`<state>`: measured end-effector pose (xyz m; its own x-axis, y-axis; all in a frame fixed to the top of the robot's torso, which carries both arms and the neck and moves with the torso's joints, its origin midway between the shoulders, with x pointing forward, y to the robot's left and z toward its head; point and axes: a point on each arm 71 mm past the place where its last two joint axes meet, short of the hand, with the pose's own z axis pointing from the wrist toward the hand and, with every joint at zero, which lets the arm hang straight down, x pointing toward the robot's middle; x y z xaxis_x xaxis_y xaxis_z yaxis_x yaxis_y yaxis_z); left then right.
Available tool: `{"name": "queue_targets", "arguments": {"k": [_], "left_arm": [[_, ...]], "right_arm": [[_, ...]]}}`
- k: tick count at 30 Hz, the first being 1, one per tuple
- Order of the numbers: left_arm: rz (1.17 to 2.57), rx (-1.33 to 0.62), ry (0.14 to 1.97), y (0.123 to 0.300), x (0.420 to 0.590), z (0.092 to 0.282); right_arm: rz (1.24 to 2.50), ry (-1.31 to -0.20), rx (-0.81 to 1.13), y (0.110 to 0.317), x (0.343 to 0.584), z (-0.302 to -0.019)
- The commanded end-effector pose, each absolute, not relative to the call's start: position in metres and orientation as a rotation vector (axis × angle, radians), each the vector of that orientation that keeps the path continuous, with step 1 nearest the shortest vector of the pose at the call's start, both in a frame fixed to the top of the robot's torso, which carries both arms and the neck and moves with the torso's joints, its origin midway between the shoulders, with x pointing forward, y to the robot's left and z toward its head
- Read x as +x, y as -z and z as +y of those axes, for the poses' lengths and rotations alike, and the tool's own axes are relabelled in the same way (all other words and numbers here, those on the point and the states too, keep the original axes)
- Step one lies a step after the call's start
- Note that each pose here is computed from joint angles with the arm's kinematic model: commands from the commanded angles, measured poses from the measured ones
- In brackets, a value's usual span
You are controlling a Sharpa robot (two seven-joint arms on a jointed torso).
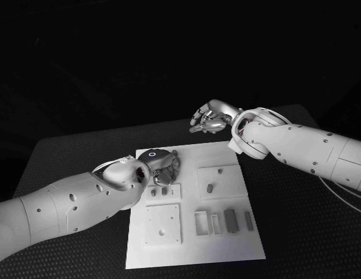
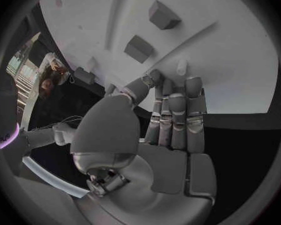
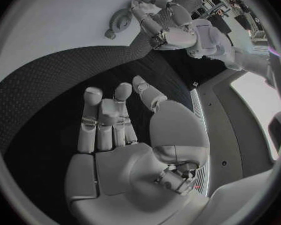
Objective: Assemble the parts on the task board
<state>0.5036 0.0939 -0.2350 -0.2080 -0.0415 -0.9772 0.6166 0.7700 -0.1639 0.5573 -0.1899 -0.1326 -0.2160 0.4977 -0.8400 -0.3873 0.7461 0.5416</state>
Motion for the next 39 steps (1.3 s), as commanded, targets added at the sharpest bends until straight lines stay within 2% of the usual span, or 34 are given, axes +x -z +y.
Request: {"name": "queue_targets", "arguments": {"k": [1, 21, 32, 39], "left_arm": [[1.705, 0.481, 0.649, 0.240, 0.500, 0.093], [1.652, 0.393, 0.693, 0.234, 0.500, 0.098], [1.677, 0.323, 0.731, 0.231, 0.497, 0.105], [1.698, 0.254, 0.759, 0.219, 0.499, 0.113]], "right_arm": [[1.595, -0.823, 0.082, 0.133, 0.557, -0.189], [1.596, -0.822, 0.082, 0.133, 0.557, -0.190], [1.597, -0.820, 0.084, 0.133, 0.557, -0.191], [1.598, -0.818, 0.085, 0.133, 0.557, -0.192]]}}
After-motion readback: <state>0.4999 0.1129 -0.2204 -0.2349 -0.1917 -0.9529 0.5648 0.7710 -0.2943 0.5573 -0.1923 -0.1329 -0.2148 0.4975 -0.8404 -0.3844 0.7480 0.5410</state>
